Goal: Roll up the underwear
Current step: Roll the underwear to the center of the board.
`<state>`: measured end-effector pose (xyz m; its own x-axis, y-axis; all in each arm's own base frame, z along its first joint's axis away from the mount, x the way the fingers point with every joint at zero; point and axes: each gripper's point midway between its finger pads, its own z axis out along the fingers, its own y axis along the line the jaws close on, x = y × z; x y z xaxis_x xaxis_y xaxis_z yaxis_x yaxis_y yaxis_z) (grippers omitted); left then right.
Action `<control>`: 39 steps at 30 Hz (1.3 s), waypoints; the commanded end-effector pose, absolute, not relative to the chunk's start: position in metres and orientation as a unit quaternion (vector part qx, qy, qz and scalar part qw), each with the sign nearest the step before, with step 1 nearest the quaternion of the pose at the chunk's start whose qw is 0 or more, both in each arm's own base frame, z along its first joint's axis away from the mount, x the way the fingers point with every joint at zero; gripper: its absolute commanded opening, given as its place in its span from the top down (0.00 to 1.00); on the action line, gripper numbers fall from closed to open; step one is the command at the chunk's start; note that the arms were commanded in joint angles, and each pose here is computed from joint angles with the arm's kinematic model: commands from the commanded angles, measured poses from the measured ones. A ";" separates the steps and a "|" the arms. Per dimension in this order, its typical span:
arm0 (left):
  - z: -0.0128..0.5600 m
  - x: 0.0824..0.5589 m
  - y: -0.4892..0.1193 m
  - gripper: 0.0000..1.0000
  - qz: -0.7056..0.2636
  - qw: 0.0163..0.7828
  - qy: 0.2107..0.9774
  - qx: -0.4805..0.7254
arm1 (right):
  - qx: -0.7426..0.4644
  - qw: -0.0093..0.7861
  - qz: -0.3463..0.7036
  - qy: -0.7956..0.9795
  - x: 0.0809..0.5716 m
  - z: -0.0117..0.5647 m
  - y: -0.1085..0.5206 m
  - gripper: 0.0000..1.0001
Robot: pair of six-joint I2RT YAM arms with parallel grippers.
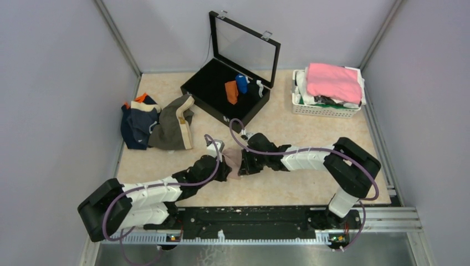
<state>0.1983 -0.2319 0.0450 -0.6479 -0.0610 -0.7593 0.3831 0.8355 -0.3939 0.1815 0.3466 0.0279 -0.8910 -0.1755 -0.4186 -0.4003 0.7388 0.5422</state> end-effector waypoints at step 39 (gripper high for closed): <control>-0.024 0.184 -0.203 1.00 -0.199 0.335 0.920 0.045 | -0.658 0.597 0.128 0.441 0.173 0.073 0.358 0.46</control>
